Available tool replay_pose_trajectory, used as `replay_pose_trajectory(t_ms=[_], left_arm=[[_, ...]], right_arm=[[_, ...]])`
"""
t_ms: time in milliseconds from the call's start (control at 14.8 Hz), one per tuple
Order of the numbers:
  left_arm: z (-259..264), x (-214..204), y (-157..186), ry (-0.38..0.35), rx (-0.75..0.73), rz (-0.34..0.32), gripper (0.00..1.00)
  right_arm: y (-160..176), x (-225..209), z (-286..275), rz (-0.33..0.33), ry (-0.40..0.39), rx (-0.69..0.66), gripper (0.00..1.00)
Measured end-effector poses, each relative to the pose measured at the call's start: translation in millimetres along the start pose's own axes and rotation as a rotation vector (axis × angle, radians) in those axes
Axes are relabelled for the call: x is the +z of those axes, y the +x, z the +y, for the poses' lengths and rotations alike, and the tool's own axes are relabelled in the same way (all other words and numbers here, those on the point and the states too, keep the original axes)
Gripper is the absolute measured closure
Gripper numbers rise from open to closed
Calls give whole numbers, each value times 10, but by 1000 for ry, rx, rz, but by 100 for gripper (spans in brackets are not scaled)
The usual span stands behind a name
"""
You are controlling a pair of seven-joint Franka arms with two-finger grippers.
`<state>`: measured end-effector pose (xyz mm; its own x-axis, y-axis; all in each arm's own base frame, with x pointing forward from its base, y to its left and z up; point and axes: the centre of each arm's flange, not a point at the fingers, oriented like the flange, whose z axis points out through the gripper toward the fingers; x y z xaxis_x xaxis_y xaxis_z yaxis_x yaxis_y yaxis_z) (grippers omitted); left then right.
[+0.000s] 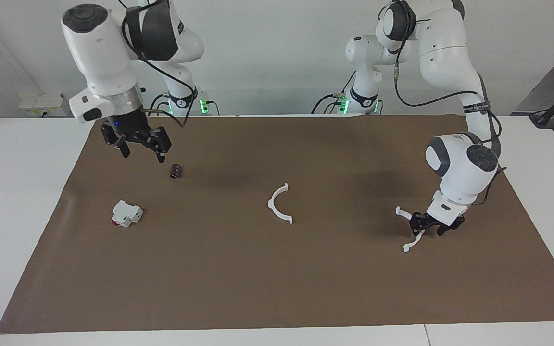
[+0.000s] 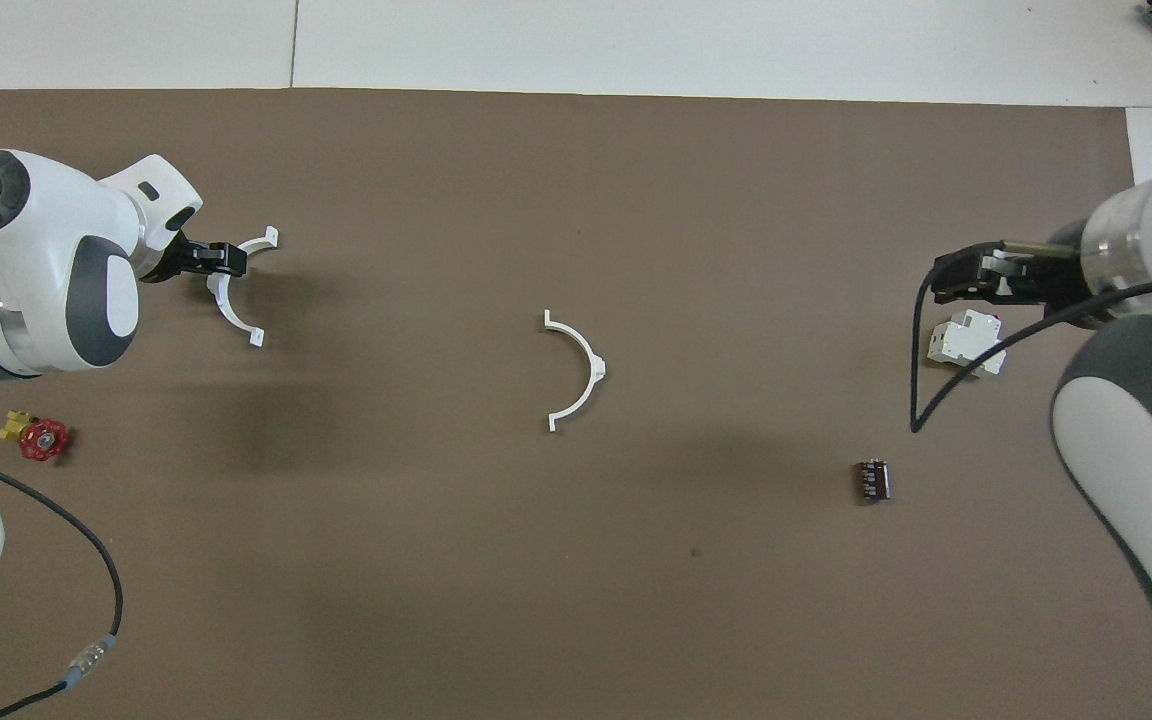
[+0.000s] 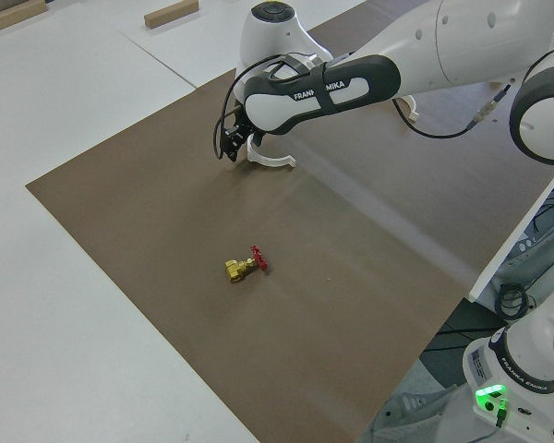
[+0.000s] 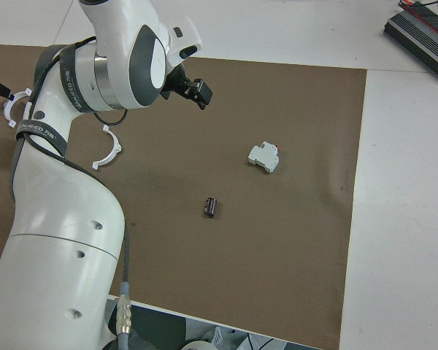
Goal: Assemble drain pipe with both arms
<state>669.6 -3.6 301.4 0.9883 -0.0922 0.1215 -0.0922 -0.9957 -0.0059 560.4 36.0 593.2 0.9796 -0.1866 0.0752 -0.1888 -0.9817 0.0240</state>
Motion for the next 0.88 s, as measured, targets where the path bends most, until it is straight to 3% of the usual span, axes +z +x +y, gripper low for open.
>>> replay_pose_trajectory(t_ms=[68,135,339,542,880], left_arm=[[0,36,-28,-2,-2,-5,22],[1,55,-43,-3,-4,-9,29],[3,40,-41,-6,-7,-6,39],[31,10,-33,-8,-25,-1,77],[320,-136,-39,-19,-22,-23,79]], right_arm=[[-38,-151,134,-5,-1,-24,0],[-70,-298,263,-12,-2,-44,0],[-117,-556,546,-43,-5,-47,0],[-108,-542,569,-50,-6,-45,0],[-107,-525,522,-53,-7,-53,0]])
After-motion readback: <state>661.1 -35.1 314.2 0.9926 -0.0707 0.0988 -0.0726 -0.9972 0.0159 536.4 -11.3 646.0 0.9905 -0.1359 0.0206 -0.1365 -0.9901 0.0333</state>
